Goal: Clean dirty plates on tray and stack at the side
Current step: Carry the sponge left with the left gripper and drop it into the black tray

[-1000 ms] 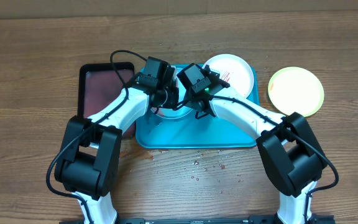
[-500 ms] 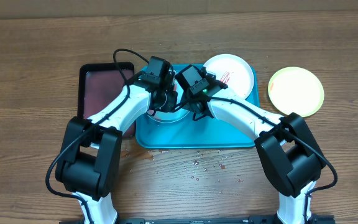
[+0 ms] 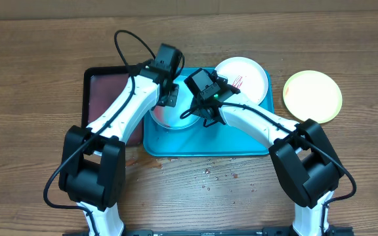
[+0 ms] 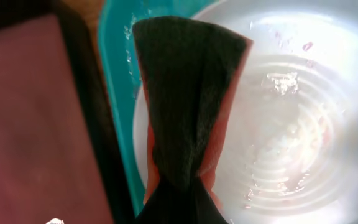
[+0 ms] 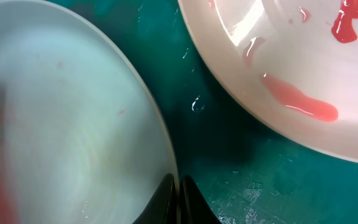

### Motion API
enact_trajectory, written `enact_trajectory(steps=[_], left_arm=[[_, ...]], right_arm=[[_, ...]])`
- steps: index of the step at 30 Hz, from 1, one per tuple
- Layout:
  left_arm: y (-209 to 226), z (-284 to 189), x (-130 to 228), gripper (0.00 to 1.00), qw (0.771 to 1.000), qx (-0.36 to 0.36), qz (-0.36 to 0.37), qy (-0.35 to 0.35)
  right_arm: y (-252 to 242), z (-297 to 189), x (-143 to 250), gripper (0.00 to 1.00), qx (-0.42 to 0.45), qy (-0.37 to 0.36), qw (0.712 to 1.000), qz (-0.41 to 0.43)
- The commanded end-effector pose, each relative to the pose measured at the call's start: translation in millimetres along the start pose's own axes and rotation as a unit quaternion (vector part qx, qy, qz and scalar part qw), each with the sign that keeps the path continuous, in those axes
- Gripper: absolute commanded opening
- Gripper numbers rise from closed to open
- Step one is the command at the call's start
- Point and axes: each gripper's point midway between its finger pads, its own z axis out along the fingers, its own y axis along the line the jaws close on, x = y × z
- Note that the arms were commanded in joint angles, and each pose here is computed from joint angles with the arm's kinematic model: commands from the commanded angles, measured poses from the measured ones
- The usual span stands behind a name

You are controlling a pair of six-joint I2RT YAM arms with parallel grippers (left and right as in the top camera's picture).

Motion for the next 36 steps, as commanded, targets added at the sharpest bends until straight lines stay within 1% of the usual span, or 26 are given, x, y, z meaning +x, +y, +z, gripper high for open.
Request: enact_trajectory(steps=[1,5,7,9,12,15,20,23,28,31,34,36], left_arm=[[8.8,-25.0,-29.0,0.04,0.999,-0.011,-0.018,-0.035],[18.6,-63.2,-47.0,0.04,0.998,-0.017,-0.026,-0.062],[35.2,-80.8,-51.1,0.04,0.995,-0.041,-0.045,-0.077],[53.7,-91.1,-47.6,0.04,0.993,-0.06,-0.064,-0.079],[83.3,-93.3,-32.5,0.04,0.992,-0.069,-0.097,-0.052],[110.9,-86.3,-14.3,0.04,0.988,-0.072,-0.134,-0.014],[135.6,-59.9,15.3,0.04,0.98,-0.041,-0.191,0.036],[135.7,-38.2,37.7,0.04,0.976,-0.023,-0.206,0.069],[127.2,-12.6,68.2,0.04,0.972,-0.028,-0.207,0.106],[125.6,-3.7,78.5,0.04,0.967,-0.032,-0.225,0.115],[126.8,-0.9,81.6,0.04,0.964,-0.033,-0.235,0.117],[126.4,-0.9,80.6,0.4,0.964,-0.031,-0.237,0.116]], right_arm=[[0.1,-3.7,-8.4,0.04,-0.001,-0.013,1.0,0.002],[0.0,-3.7,-8.3,0.04,0.0,-0.013,1.0,0.002],[-0.4,-3.7,-8.0,0.04,0.001,-0.012,1.0,0.002],[-1.0,-3.7,-7.8,0.04,0.002,-0.011,1.0,0.002],[-1.1,-3.7,-7.6,0.04,0.002,-0.011,1.0,-0.01],[-1.2,-3.7,-7.5,0.04,0.002,-0.011,1.0,-0.011],[-1.3,-3.7,-7.5,0.04,0.002,-0.011,1.0,-0.012],[-1.3,-3.7,-7.4,0.04,0.002,-0.011,1.0,-0.013],[-1.4,-3.7,-6.7,0.04,0.002,-0.009,1.0,-0.021],[-3.2,-3.7,-5.3,0.04,0.006,-0.006,1.0,-0.022],[-5.4,-3.7,-3.6,0.04,0.01,-0.002,1.0,-0.025],[-5.8,-3.9,-3.3,0.04,0.011,-0.002,1.0,-0.029]])
